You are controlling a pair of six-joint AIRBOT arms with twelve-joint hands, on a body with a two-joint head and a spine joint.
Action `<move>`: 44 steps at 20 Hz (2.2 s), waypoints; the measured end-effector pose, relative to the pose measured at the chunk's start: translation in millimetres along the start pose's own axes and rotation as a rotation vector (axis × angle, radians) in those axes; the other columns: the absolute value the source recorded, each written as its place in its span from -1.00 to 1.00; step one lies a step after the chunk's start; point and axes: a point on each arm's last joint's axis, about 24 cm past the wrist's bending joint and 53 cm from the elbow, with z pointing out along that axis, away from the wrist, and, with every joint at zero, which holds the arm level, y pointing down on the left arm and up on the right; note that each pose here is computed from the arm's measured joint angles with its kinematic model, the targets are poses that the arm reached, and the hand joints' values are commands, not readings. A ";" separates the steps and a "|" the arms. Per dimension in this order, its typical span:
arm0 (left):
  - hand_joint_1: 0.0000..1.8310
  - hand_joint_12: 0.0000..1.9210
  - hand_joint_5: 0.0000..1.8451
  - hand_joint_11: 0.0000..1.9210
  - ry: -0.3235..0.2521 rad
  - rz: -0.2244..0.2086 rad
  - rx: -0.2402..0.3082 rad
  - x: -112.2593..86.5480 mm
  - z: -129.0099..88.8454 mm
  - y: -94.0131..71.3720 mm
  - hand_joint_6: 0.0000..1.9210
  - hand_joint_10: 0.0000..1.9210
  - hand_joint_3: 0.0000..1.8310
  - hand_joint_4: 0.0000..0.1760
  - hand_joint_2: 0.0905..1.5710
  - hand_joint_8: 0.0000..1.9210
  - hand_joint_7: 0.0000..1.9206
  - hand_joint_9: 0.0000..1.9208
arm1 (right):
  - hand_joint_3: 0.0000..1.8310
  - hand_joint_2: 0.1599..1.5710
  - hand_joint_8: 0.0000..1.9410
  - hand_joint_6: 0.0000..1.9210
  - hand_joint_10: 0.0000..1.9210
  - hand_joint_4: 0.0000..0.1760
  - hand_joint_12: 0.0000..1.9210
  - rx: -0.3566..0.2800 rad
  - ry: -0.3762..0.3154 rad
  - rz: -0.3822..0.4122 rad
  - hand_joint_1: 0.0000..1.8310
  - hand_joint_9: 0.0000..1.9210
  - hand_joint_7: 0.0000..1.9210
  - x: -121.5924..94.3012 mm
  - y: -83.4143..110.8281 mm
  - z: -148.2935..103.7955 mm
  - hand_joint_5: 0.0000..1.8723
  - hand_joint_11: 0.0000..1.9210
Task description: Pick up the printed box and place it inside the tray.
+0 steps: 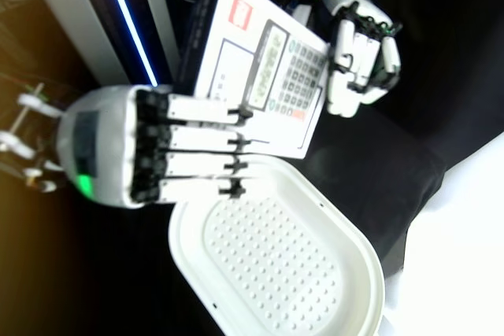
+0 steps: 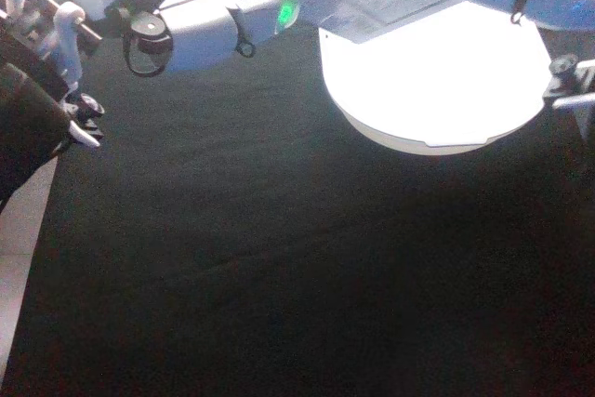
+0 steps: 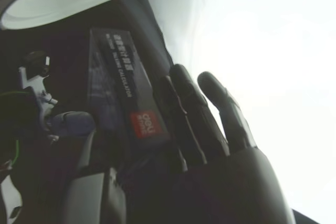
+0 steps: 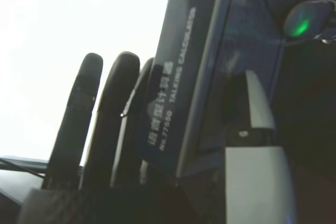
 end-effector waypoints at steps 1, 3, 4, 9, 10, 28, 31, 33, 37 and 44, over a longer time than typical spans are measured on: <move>-0.49 0.33 -0.38 -0.83 -0.003 -0.005 -0.009 -0.5 -0.7 2.8 -1.00 -0.99 -1.00 -1.00 0.55 -0.99 -0.24 -0.25 | -1.00 0.35 0.16 0.01 0.55 -1.00 0.90 0.011 -0.009 -0.018 0.29 0.10 0.04 -7.2 -0.8 1.4 0.03 -0.02; -0.50 0.36 -0.41 -0.87 0.005 -0.017 -0.017 1.8 -3.2 5.8 -1.00 -1.00 -1.00 -1.00 0.55 -1.00 -0.24 -0.27 | -1.00 0.36 0.18 -0.07 0.44 -1.00 0.81 0.013 -0.004 -0.089 0.38 0.09 0.08 -16.3 2.3 2.8 -0.02 -0.05; -0.55 0.39 -0.42 -0.89 0.008 -0.021 -0.015 1.0 -4.3 6.1 -1.00 -1.00 -1.00 -1.00 0.55 -1.00 -0.26 -0.30 | -1.00 0.35 0.16 -0.12 0.39 -1.00 0.79 0.006 0.001 -0.109 0.39 0.09 0.09 -18.2 5.1 2.9 0.01 -0.08; -0.65 -0.12 -0.63 -1.00 0.010 -0.005 -0.045 -13.1 -18.1 19.0 -1.00 -0.99 -0.99 -1.00 0.56 -1.00 -0.67 -0.74 | -1.00 0.33 0.34 -0.08 0.70 -1.00 0.99 -0.004 -0.064 -0.188 0.30 0.08 0.04 -49.8 16.1 5.5 0.09 -0.03; -0.70 -0.74 -0.80 -1.00 0.011 -0.008 -0.055 -12.7 -20.4 21.8 -1.00 -1.00 -1.00 -1.00 0.52 -1.00 -0.86 -0.94 | -1.00 0.33 0.31 -0.03 0.68 -1.00 1.00 -0.005 -0.061 -0.198 0.28 0.08 0.03 -50.5 16.9 5.3 0.08 -0.02; -0.88 -1.00 -1.00 -1.00 -0.016 -0.048 -0.090 -23.3 -56.9 34.9 -1.00 -1.00 -1.00 0.56 0.24 -1.00 -1.00 -1.00 | -1.00 0.30 0.76 -0.10 0.91 -1.00 1.00 -0.050 0.026 -0.494 0.28 0.11 -0.02 -25.5 50.9 34.0 0.13 0.15; -0.89 -0.98 -1.00 -0.97 -0.016 -0.051 -0.056 -19.4 -64.8 23.2 -1.00 -1.00 -1.00 0.72 0.24 -1.00 -1.00 -1.00 | -1.00 0.32 0.77 -0.04 0.98 -1.00 1.00 -0.050 0.029 -0.552 0.28 0.03 0.00 -24.5 51.1 33.6 0.09 0.09; -0.91 -1.00 -1.00 -1.00 -0.018 -0.048 -0.045 -20.2 -72.9 19.0 -1.00 -1.00 -1.00 0.96 0.24 -1.00 -1.00 -1.00 | -1.00 0.33 0.35 -0.02 0.53 -1.00 0.81 -0.059 0.037 -0.627 0.27 0.07 0.02 -15.5 55.3 32.4 0.08 0.00; -0.94 -0.99 -1.00 -0.98 -0.067 -0.044 -0.026 -34.2 -80.5 14.0 -1.00 -1.00 -1.00 0.98 0.25 -1.00 -1.00 -1.00 | -1.00 0.32 0.14 -0.24 0.05 -1.00 0.47 -0.080 0.067 -0.678 0.39 0.12 0.11 0.9 58.6 31.8 0.08 -0.03; -0.95 -0.96 -1.00 -0.95 -0.054 -0.047 -0.035 -28.3 -87.5 16.6 -1.00 -1.00 -0.99 0.42 0.29 -1.00 -0.98 -1.00 | -1.00 0.31 0.23 -0.10 0.38 -1.00 0.63 -0.002 0.071 -0.720 0.29 0.05 0.08 -15.9 32.3 36.5 0.11 -0.03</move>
